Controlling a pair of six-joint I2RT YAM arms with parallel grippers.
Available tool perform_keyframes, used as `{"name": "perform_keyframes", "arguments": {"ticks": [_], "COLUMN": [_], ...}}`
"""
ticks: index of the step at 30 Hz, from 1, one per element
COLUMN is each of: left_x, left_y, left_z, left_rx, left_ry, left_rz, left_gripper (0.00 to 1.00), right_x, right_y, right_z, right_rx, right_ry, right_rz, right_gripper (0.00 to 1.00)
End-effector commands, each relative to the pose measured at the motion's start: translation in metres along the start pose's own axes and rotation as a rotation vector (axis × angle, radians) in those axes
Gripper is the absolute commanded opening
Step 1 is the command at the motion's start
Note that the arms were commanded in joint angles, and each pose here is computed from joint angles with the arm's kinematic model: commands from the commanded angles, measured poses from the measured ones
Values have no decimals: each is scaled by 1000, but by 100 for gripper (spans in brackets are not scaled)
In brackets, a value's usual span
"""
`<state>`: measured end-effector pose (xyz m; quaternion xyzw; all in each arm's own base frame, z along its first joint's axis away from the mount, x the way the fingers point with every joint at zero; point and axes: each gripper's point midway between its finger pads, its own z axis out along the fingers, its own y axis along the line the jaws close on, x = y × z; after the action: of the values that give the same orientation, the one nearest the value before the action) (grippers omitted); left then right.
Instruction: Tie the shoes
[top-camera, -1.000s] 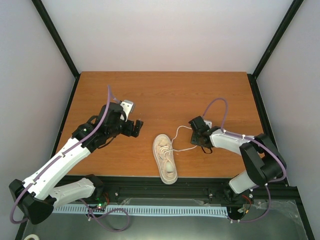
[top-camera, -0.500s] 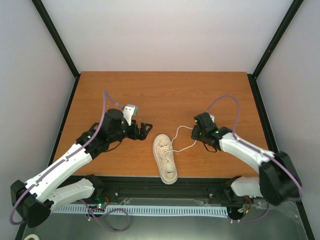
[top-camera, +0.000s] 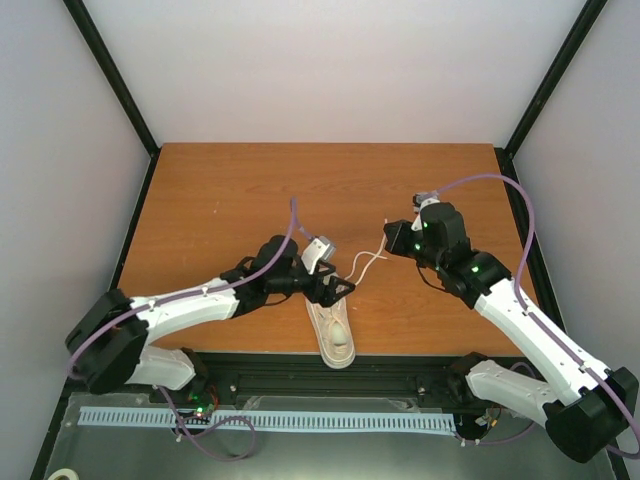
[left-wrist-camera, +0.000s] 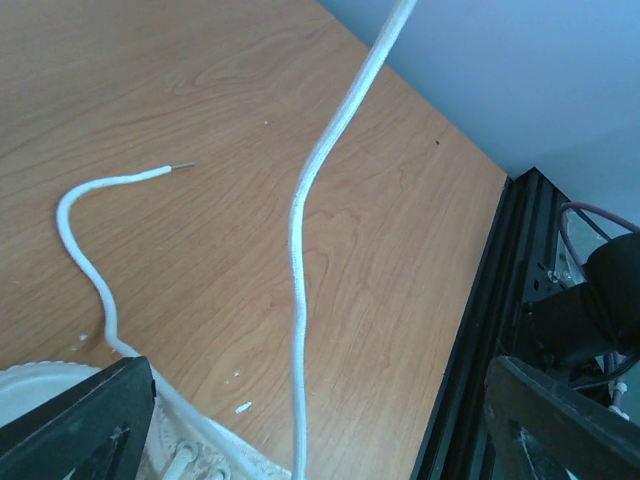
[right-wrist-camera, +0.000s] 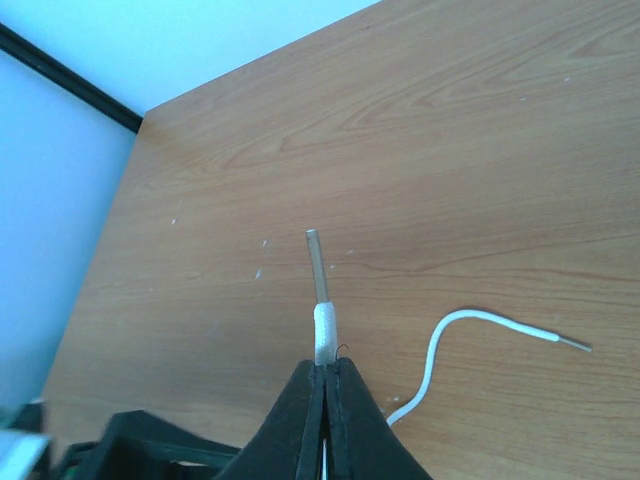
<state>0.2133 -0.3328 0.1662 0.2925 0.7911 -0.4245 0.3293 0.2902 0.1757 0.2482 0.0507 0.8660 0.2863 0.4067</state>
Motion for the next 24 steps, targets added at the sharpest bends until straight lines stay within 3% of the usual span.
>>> {"name": "perform_keyframes", "arguments": {"ticks": [1, 13, 16, 21, 24], "left_x": [-13, -8, -10, -12, -15], "left_y": [-14, -18, -18, -21, -17], "left_z": [22, 65, 69, 66, 51], "left_rx": [77, 123, 126, 137, 93], "left_ry": [-31, 9, 2, -8, -46], "left_rz": [90, 42, 21, -13, -46], "left_gripper": [90, 55, 41, 5, 1], "right_x": [-2, -5, -4, 0, 7], "right_y": [17, 24, 24, 19, 14], "right_z": [-12, -18, -19, -11, 1], "right_rx": [-79, -114, -114, -94, -75], "right_ry": [12, 3, 5, 22, 49], "right_rz": [10, 16, 16, 5, -6], "right_gripper": [3, 3, 3, 3, 3]}}
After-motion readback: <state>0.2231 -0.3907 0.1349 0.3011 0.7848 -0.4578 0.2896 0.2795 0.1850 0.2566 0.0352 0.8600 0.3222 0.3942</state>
